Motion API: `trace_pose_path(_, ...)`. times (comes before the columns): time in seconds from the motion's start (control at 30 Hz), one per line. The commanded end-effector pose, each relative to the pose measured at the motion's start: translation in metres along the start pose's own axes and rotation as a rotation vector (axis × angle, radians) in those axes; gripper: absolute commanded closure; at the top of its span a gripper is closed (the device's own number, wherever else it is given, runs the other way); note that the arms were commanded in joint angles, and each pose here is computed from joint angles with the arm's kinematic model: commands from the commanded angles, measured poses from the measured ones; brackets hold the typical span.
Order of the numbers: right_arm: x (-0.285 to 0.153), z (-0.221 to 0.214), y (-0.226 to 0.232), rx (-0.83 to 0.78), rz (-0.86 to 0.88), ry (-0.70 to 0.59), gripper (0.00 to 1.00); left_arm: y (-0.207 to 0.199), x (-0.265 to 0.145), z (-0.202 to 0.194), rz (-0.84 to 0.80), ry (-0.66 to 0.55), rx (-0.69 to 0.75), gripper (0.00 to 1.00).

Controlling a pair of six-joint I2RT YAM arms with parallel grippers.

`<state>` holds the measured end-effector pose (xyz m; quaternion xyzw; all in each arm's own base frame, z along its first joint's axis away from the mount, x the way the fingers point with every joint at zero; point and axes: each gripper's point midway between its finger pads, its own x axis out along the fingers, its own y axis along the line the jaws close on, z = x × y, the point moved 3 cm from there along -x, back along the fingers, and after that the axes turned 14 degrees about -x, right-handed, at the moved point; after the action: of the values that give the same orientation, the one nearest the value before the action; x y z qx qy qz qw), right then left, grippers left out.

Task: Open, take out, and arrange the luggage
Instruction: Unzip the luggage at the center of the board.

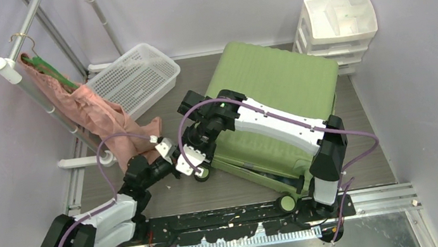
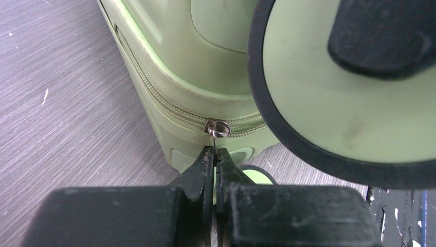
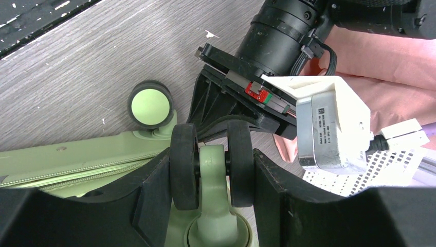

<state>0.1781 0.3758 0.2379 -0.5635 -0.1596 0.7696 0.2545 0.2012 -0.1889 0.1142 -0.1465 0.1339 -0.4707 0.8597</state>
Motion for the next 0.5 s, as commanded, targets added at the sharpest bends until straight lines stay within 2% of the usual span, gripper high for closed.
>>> trace_pose_path(0.0, -0.038, 0.065, 0.072, 0.240, 0.223, -0.152, 0.93, -0.001, 0.004, 0.029, 0.005, -0.097, 0.047, 1.00)
trace_pose_path(0.27, -0.036, 0.062, 0.073, 0.243, 0.221, -0.139, 0.93, 0.038, -0.010, 0.030, 0.276, -0.096, -0.017, 1.00)
trace_pose_path(0.47, -0.032, 0.059, 0.072, 0.254, 0.220, -0.134, 0.93, 0.049, 0.002, 0.041, 0.308, -0.098, -0.058, 1.00)
